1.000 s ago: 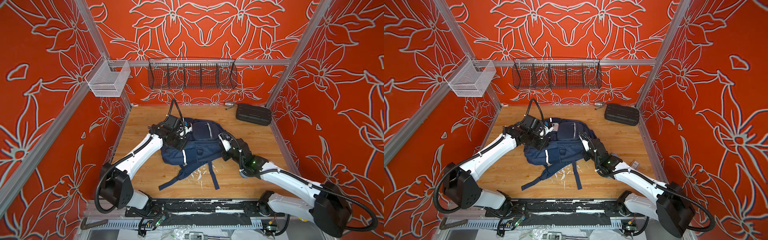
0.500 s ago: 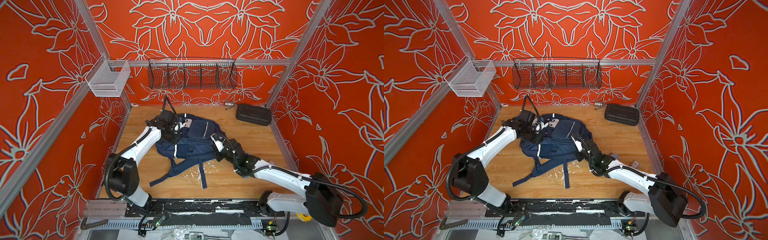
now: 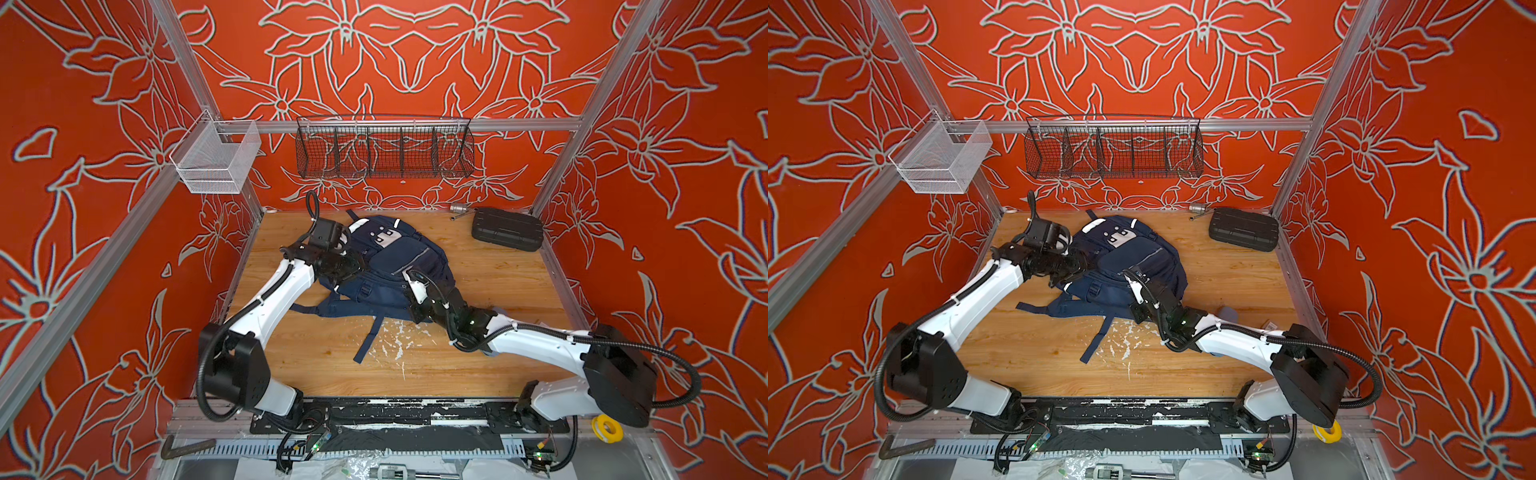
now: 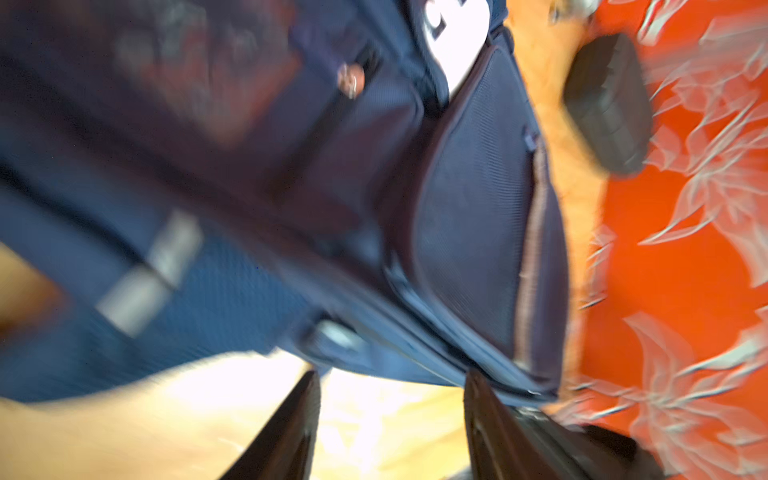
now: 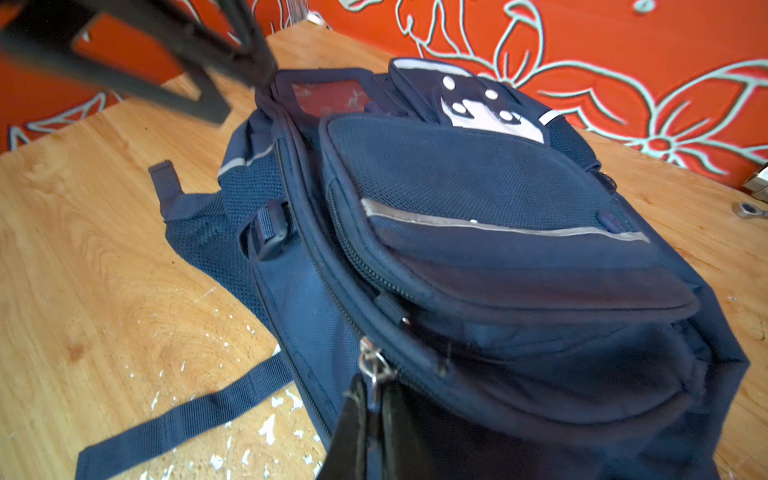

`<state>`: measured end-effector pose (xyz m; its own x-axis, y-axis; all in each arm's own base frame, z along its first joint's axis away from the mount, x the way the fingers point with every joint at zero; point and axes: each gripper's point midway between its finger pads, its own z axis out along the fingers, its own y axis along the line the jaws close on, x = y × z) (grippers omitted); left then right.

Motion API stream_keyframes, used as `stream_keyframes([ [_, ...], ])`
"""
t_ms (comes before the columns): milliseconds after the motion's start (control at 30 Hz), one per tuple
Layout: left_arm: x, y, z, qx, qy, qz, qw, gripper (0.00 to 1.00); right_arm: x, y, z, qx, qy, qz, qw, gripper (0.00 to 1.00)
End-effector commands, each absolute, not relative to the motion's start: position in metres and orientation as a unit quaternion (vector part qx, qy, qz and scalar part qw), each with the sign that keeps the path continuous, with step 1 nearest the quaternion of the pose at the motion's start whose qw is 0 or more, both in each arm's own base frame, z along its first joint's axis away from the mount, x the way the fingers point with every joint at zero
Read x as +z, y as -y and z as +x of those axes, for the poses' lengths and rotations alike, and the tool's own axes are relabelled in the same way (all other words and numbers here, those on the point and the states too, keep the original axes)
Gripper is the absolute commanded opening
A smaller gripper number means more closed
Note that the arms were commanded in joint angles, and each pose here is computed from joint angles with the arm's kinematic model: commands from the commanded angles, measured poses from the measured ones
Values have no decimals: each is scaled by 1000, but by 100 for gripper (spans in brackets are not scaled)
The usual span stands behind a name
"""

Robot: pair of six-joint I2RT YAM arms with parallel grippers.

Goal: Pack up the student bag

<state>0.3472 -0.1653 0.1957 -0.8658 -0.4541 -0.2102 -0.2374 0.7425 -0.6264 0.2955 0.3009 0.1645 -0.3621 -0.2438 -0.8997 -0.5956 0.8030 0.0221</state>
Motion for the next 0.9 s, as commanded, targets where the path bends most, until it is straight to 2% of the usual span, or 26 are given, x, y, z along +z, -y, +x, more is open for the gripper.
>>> stream_keyframes([
  [0,211,191,352,-372,-856,-322,161,56,193,-309,301,211,-778,-230,546,0],
  [100,203,209,345,-382,-843,-354,135,56,191,-307,298,212,-777,-230,546,0],
  [400,171,231,335,-382,-815,-423,106,43,186,-308,296,219,-781,-227,540,0],
  [533,167,234,339,-364,-821,-425,113,28,186,-309,296,218,-782,-227,538,0],
  [600,165,230,340,-355,-820,-433,121,24,185,-309,295,219,-781,-229,538,0],
  [667,165,223,342,-343,-819,-441,135,24,185,-309,294,218,-782,-230,537,0],
  [767,162,220,344,-340,-814,-451,139,40,182,-310,292,217,-784,-235,533,0],
  [867,156,226,347,-343,-815,-450,130,47,182,-313,291,221,-783,-241,529,0],
])
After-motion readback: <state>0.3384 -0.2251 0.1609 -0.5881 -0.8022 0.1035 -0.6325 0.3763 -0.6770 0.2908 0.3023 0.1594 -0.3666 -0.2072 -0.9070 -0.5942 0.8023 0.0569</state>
